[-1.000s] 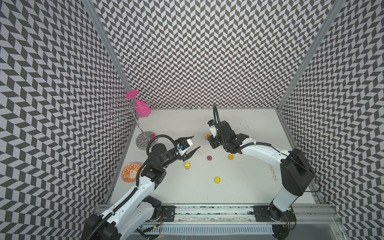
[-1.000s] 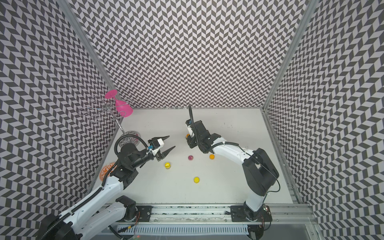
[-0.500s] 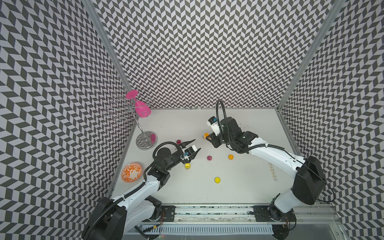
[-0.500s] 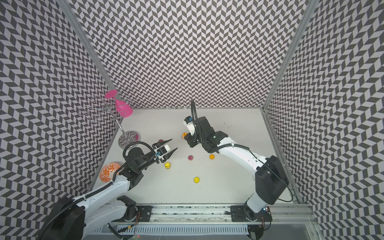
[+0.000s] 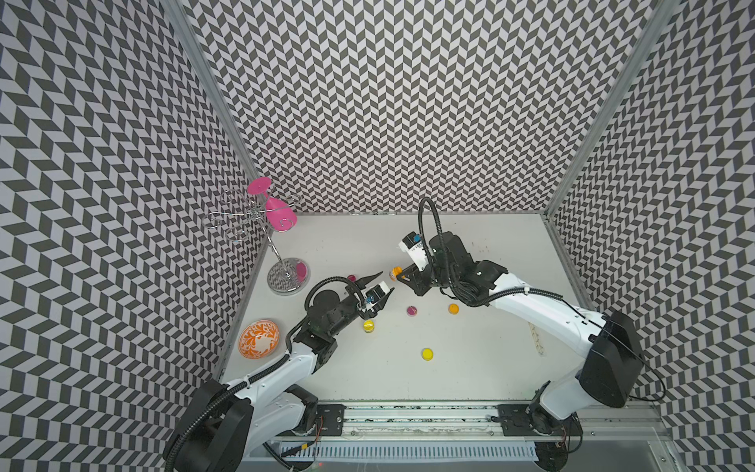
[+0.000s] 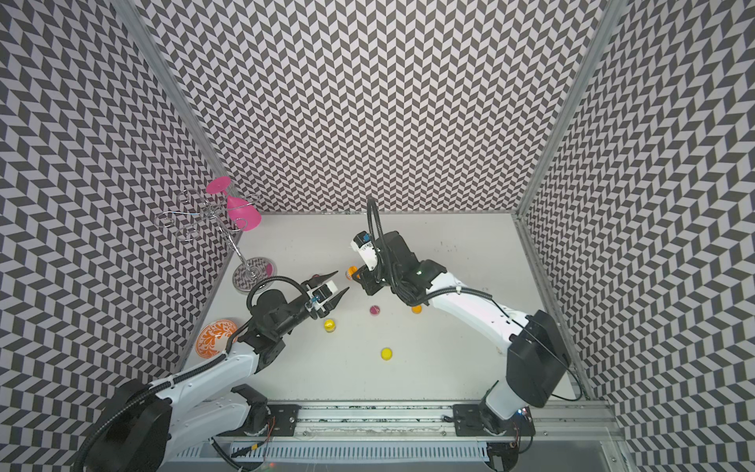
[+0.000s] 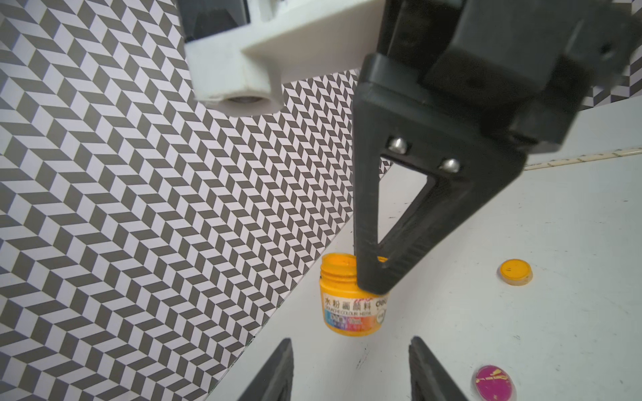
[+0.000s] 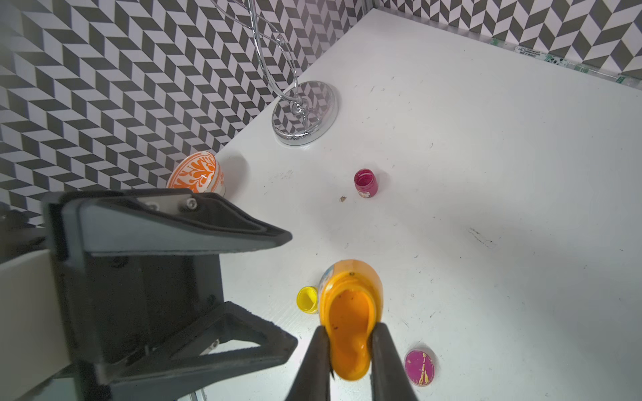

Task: Close the paint jar lid
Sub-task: Pick up the paint jar from the center of the board.

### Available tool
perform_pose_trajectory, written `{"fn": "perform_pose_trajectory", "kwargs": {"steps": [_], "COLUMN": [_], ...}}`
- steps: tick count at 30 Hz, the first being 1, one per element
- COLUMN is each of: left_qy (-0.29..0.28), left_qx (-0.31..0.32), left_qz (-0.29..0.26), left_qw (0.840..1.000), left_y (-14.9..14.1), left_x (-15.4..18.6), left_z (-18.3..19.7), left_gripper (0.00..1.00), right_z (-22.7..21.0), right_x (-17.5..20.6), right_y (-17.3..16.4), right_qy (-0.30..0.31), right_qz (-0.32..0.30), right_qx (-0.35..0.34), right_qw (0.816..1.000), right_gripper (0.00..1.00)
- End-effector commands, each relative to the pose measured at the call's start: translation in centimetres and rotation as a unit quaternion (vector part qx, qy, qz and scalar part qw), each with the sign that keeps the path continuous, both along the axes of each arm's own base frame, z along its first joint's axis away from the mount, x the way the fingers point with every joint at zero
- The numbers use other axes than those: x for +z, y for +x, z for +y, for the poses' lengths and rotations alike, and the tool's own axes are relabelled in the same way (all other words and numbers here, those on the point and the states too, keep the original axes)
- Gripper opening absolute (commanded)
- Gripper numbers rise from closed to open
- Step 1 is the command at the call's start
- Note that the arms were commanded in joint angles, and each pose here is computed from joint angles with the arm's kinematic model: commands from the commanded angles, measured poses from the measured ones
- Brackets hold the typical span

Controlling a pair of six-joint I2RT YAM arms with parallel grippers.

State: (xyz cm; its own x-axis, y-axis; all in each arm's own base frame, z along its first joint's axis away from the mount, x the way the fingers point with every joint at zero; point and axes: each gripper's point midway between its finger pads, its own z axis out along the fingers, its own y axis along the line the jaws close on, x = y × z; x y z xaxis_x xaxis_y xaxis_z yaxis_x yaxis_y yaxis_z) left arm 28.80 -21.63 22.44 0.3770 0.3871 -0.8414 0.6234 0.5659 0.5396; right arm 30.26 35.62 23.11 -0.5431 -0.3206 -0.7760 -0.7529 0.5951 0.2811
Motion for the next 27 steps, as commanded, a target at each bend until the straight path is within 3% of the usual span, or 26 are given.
{"fn": "perform_pose_trajectory", "kwargs": {"steps": [1, 27], "left_qy": [-0.016, 0.012], "left_qx": [0.005, 0.028], "left_qz": [-0.026, -0.022], "left_qw": [1.0, 0.999], "left_y": [0.5, 1.5], "left_x": [2.3, 1.7], "left_z": [-0.2, 0.0], "left_gripper": [0.54, 0.47], "right_z": [0.8, 2.5], "right_x": [3.9, 5.1], "right_y": [-0.5, -1.9], "right_qy": [0.042, 0.049], "right_qz": [-0.03, -0.039], "right_qx": [0.012, 0.027], "right_qw": [0.999, 0.998], "right_gripper": [0.18, 0.18]}}
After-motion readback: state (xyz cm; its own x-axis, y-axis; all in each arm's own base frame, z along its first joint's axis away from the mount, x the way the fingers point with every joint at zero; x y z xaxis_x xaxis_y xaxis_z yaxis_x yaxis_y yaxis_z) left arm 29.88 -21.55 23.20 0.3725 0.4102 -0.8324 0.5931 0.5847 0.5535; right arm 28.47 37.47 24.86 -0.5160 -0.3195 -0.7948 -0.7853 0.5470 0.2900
